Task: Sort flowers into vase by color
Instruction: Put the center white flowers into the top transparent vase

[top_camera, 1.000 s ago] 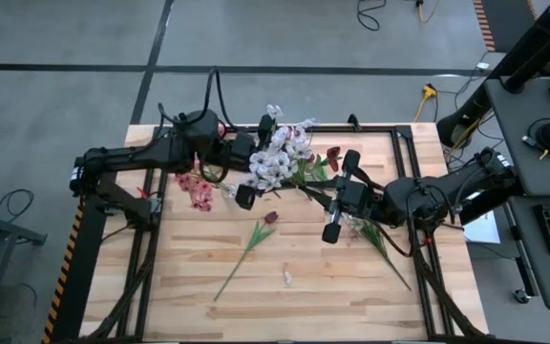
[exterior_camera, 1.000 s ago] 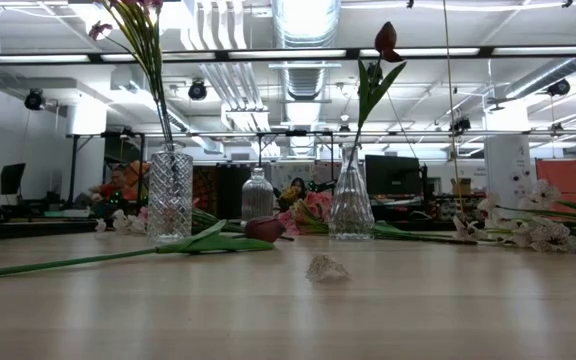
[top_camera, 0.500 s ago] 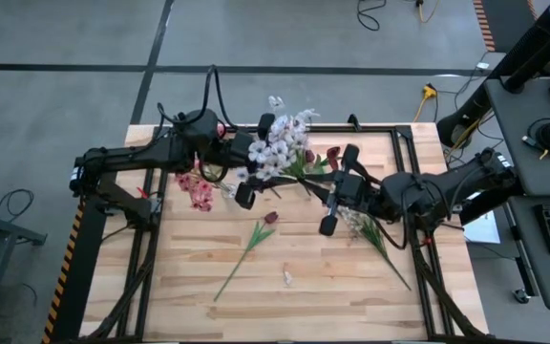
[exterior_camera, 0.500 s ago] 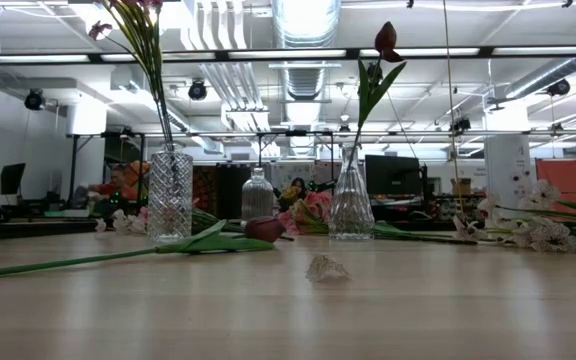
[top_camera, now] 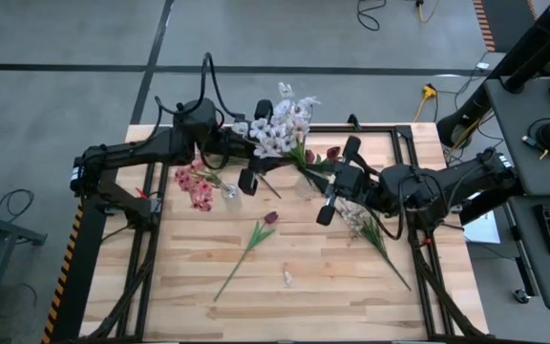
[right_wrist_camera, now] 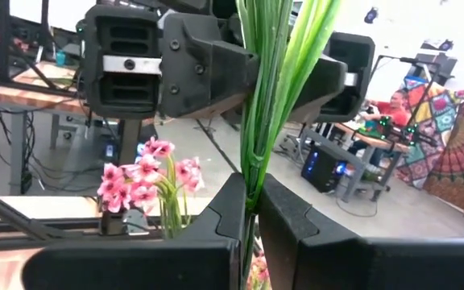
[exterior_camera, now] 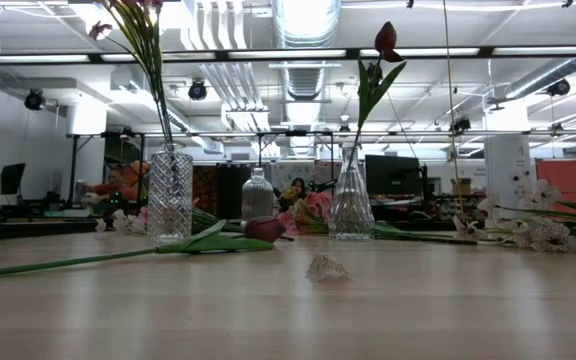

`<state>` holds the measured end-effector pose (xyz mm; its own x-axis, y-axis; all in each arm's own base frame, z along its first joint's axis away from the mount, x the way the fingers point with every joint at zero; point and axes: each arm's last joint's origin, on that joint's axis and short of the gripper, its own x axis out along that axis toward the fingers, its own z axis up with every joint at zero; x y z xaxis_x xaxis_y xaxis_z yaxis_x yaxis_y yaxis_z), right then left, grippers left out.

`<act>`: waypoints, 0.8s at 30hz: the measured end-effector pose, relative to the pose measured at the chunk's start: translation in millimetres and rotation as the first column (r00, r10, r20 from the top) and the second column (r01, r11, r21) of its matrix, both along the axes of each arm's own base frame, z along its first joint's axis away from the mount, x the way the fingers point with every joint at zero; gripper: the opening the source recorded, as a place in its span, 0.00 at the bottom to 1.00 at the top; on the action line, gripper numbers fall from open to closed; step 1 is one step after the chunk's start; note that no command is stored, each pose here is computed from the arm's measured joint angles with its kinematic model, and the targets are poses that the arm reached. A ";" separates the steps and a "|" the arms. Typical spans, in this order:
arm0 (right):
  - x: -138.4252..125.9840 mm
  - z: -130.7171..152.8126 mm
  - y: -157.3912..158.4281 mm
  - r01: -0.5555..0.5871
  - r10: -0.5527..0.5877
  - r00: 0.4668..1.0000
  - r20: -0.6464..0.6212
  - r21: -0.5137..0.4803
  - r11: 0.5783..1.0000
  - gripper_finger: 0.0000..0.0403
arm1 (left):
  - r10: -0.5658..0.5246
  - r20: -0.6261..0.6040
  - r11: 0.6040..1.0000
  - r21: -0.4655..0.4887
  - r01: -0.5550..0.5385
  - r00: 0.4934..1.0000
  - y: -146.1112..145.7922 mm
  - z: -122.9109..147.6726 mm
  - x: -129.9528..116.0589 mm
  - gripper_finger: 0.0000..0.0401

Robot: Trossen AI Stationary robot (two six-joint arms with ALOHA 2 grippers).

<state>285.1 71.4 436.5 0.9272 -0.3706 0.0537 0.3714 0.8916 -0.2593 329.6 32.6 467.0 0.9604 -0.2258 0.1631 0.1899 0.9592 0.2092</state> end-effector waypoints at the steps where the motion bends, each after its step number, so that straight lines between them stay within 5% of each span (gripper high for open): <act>1: 0.3 -0.3 -1.0 0.001 -0.001 1.000 0.000 0.003 1.000 0.04 | 0.002 -0.003 1.000 0.007 -0.002 1.000 0.1 -0.4 0.0 0.31; 16: 1.8 -3.7 -5.6 0.012 -0.011 1.000 -0.021 0.029 1.000 0.05 | -0.045 -0.034 0.999 -0.026 0.044 0.998 0.9 -2.5 -0.2 0.21; 24: 1.9 -4.1 -6.2 0.018 -0.017 1.000 -0.025 0.027 0.999 0.20 | -0.012 -0.035 0.999 -0.031 0.011 0.999 3.1 -2.7 -0.1 0.06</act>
<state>287.0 65.2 432.3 0.9216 -0.3877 0.0202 0.3806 0.8920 -0.2440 329.5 35.7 464.4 0.9631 -0.2320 0.1362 0.2075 0.9629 0.1726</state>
